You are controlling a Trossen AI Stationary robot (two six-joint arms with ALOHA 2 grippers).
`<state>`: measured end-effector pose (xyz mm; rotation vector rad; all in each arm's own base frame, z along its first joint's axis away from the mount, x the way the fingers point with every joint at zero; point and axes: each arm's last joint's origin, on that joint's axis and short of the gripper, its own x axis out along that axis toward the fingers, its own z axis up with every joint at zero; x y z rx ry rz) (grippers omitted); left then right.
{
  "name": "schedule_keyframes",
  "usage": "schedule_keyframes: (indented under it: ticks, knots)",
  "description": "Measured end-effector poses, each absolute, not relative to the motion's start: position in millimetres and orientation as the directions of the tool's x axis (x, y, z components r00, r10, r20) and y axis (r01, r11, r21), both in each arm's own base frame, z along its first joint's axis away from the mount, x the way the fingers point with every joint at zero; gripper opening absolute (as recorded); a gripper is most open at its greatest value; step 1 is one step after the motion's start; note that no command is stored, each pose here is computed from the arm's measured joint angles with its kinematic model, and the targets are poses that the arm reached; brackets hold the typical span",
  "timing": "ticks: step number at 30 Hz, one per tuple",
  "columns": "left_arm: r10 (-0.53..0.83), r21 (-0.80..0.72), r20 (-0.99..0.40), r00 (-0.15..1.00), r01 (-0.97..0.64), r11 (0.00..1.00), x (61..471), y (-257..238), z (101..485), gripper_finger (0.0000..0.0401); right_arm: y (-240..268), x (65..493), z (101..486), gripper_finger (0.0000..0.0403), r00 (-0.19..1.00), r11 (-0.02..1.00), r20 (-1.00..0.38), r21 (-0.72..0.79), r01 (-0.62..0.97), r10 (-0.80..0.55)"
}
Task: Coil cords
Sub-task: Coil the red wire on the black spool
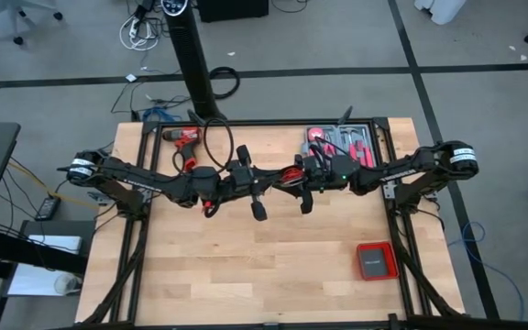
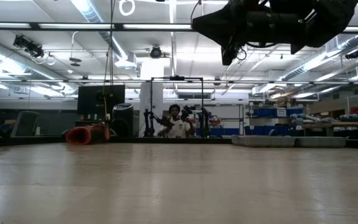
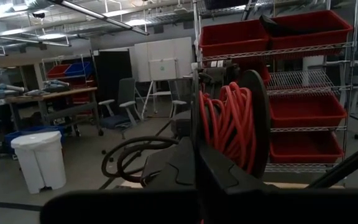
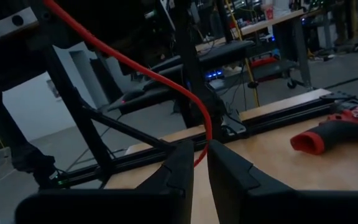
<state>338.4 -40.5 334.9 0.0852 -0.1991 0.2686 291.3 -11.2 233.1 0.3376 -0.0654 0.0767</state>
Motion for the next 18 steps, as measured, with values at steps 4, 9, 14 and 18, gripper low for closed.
schedule_keyframes:
  ticks: [4,9,14,18]
  knots:
    - [0.255,0.057,0.206,0.945,-0.272,0.961,338.4,-40.5,334.9,0.0000,-8.9,291.4,233.0,0.0048,0.996,0.946,0.077,0.317,-0.075,0.053]
    - [0.255,0.057,0.206,0.945,-0.272,0.961,338.4,-40.5,334.9,0.0000,-9.2,291.4,233.1,0.0048,0.996,0.946,0.077,0.317,-0.066,0.043]
    - [0.255,0.057,0.206,0.945,-0.272,0.961,338.4,-40.4,334.8,0.0000,-9.6,293.0,231.7,0.0048,0.997,0.948,0.077,0.316,-0.049,0.026]
    - [0.257,0.064,0.204,0.945,-0.275,0.959,338.6,-39.9,334.6,0.0000,-9.9,303.3,224.4,0.0048,0.998,0.950,0.059,0.310,-0.046,0.029]
